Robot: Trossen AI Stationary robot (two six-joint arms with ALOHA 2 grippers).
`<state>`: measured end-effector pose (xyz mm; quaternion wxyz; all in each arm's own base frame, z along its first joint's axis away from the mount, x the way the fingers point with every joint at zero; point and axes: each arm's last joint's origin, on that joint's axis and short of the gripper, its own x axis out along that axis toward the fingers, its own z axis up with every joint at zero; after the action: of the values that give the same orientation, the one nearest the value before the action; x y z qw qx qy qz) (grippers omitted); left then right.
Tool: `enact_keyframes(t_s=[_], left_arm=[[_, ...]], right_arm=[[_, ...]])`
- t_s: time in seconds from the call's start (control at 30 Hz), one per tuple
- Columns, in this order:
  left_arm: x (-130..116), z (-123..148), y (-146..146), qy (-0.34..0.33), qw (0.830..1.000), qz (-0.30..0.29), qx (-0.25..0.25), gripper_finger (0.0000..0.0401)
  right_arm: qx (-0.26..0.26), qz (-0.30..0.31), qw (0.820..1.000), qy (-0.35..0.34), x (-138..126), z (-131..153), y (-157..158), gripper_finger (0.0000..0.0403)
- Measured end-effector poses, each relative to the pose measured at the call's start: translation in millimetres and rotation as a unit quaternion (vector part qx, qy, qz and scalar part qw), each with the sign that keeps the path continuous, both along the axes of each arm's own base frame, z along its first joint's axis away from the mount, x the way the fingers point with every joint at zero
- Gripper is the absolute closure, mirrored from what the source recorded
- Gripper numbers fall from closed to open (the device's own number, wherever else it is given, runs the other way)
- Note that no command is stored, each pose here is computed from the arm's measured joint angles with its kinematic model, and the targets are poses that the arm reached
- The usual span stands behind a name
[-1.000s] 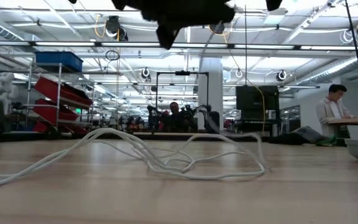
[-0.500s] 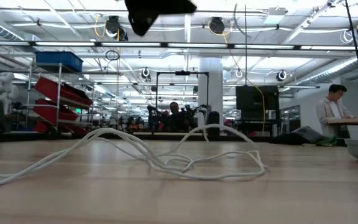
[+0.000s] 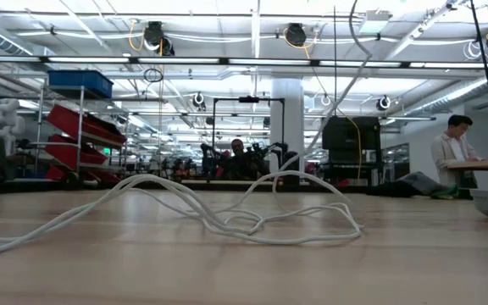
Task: Coil cords
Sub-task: Uncoil the white cable wire from the spool
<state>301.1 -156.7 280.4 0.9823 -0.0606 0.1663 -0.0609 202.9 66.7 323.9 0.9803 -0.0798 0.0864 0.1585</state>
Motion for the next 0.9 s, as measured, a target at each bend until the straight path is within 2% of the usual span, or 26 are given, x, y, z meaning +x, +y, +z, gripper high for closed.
enact_keyframes(t_s=[0.1, 0.17, 0.4, 0.6, 0.73, 0.9], left_arm=[[6, 0, 4, -0.030, 0.997, 0.076, 0.013, 0.0207], [13, -2, 6, -0.050, 0.993, 0.104, 0.008, 0.0206], [44, -31, 1, -0.101, 0.987, 0.120, -0.033, 0.0206], [55, -45, 1, -0.128, 0.979, 0.157, 0.004, 0.0206], [57, -43, 3, -0.145, 0.976, 0.161, 0.002, 0.0203], [61, -49, 6, -0.137, 0.977, 0.163, 0.024, 0.0162]], right_arm=[[-0.018, -0.011, 1.000, -0.009, 1, 1, -3, 0.0403], [-0.026, -0.015, 0.999, -0.027, 2, 3, -5, 0.0403], [-0.037, -0.023, 0.998, -0.042, 4, 6, -9, 0.0403], [-0.031, -0.024, 0.998, -0.041, 4, 6, -9, 0.0403], [-0.024, -0.026, 0.999, -0.038, 4, 6, -9, 0.0403], [-0.008, -0.029, 0.999, -0.033, 4, 6, -9, 0.0403]])
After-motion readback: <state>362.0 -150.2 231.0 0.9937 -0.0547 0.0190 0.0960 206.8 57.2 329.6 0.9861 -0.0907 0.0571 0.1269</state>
